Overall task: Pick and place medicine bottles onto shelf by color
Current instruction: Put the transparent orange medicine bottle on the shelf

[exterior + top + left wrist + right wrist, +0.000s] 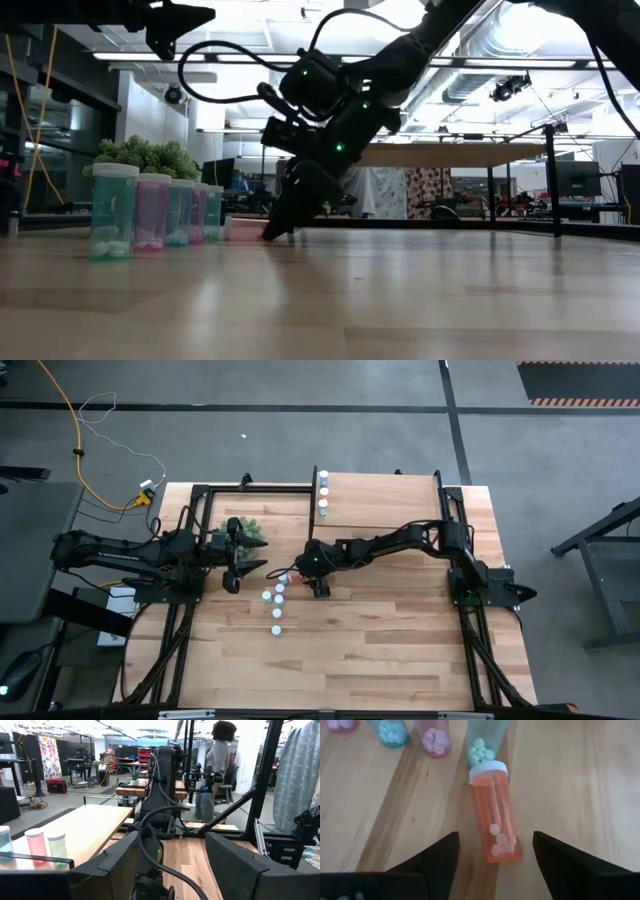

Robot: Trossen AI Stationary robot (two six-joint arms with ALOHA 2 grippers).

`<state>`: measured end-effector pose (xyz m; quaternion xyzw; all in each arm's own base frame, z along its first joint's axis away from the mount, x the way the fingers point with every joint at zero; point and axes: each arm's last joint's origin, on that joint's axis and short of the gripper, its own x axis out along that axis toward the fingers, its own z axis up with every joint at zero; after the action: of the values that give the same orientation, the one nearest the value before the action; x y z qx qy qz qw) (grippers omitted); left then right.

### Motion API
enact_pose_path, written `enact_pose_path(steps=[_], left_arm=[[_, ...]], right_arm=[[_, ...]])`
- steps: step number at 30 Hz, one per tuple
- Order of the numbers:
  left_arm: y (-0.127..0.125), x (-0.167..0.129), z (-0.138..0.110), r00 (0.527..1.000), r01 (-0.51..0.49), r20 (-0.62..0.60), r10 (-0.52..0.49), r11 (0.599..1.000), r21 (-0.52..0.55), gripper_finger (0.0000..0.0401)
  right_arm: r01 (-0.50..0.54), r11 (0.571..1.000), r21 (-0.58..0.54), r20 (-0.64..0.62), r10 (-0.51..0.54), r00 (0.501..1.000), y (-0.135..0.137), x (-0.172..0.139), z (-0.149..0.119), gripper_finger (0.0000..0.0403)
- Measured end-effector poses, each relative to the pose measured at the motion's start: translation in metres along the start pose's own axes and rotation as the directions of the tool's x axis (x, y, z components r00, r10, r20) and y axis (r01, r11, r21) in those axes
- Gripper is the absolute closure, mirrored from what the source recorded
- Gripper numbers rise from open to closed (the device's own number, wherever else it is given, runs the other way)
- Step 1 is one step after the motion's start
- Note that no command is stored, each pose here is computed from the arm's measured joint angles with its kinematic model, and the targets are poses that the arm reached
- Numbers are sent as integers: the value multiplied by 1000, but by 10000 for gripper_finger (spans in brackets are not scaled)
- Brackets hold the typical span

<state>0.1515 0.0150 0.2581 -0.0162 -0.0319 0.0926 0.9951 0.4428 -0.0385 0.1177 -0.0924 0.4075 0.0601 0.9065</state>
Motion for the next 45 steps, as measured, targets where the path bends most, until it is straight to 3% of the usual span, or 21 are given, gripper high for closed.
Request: enact_pose_path(steps=[16, 25, 32, 35, 39, 41, 45], left_arm=[[0, 0, 0, 1000, 0, 0, 0, 1000, 1, 185], [0, 0, -2, 1000, 0, -21, 0, 1000, 3, 185], [0, 0, -3, 1000, 1, -31, 0, 1000, 2, 185], [0, 0, -2, 1000, 1, -21, -1, 1000, 1, 185], [0, 0, 2, 1000, 3, 17, -2, 1000, -19, 185], [0, 2, 3, 999, 3, 38, -2, 1000, -22, 185], [-1, 10, -2, 996, -8, 92, 11, 1000, -28, 185]], right_arm=[[-25, 999, 20, 31, 24, 999, 2, 5, 0, 325], [-66, 995, 69, -125, 74, 989, 7, -21, -3, 309], [-62, 988, 140, -162, 84, 983, 34, -55, -29, 318], [-13, 984, 177, -62, 25, 998, 50, -75, -40, 321], [42, 980, 194, 225, -86, 971, 67, -101, -42, 319], [82, 976, 202, 374, -154, 915, 73, -112, -40, 317], [140, 967, 211, 619, -243, 747, 74, -131, -30, 316]])
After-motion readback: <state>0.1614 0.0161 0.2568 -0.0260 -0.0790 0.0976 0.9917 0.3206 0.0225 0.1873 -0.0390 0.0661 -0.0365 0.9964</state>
